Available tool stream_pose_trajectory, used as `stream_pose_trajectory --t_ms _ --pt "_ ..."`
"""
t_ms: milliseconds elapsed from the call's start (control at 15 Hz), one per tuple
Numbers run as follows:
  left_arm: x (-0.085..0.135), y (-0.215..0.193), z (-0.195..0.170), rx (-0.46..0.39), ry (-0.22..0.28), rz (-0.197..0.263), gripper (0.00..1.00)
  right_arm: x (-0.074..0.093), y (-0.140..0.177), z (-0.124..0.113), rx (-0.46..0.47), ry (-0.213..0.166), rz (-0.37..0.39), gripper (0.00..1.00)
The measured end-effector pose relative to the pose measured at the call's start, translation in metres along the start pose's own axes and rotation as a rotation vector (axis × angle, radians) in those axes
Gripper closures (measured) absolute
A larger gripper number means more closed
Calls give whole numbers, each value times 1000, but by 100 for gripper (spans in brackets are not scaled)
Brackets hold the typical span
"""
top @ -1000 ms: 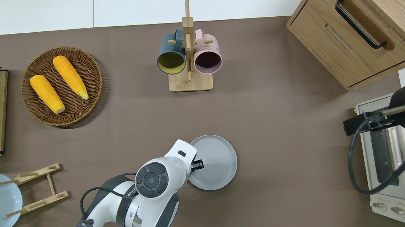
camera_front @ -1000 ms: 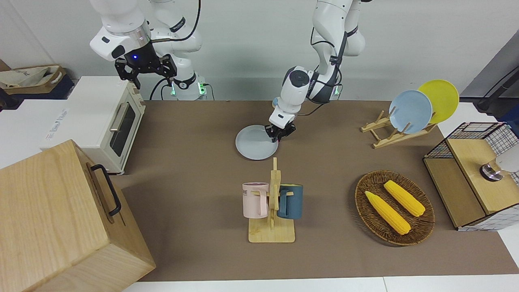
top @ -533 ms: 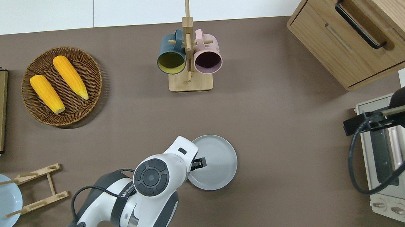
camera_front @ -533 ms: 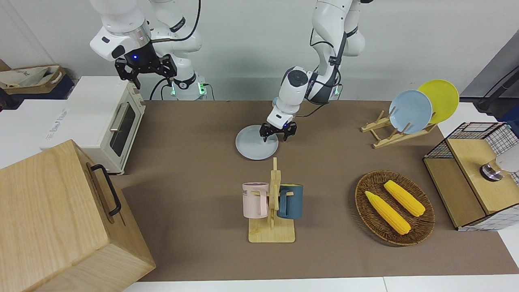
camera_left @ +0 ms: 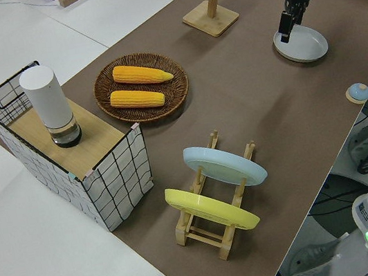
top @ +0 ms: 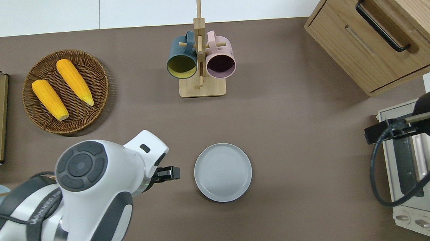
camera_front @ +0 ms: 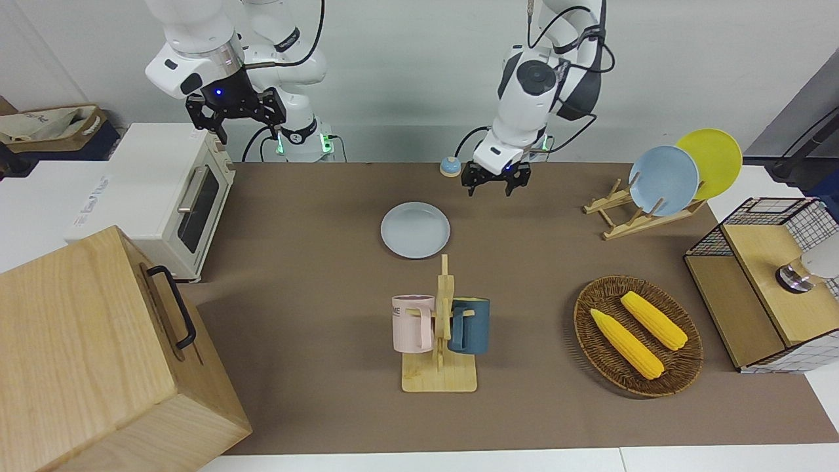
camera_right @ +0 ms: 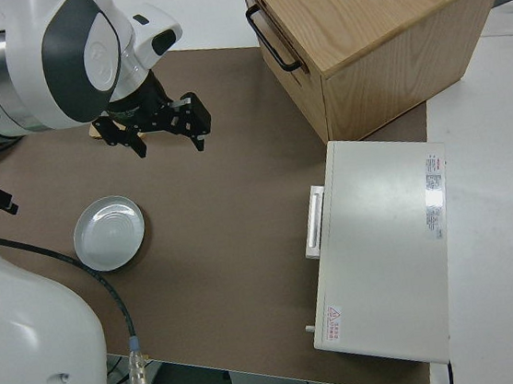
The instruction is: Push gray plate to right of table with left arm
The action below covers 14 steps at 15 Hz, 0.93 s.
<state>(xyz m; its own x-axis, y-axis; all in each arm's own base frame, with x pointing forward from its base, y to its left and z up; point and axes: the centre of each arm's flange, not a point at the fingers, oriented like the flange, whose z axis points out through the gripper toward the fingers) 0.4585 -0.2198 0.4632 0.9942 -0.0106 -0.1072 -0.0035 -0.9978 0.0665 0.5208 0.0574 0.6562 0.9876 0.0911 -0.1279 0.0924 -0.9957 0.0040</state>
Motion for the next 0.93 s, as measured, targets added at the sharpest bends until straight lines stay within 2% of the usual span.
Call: stream_pose_trajectory --t_ms 267,400,467,667,933 --pt "9 -50 -72 14 -34 8 0 0 0 0 0 0 0 1" --pt "10 -78 -97 26 -46 6 0 0 0 0 0 0 0 1" --pt "11 -93 -108 42 -41 21 0 0 0 0 0 0 0 1" --pt "6 -101 -128 59 -29 49 0 0 0 0 0 0 0 1" --pt "3 -103 -136 80 -19 52 0 0 0 0 0 0 0 1"
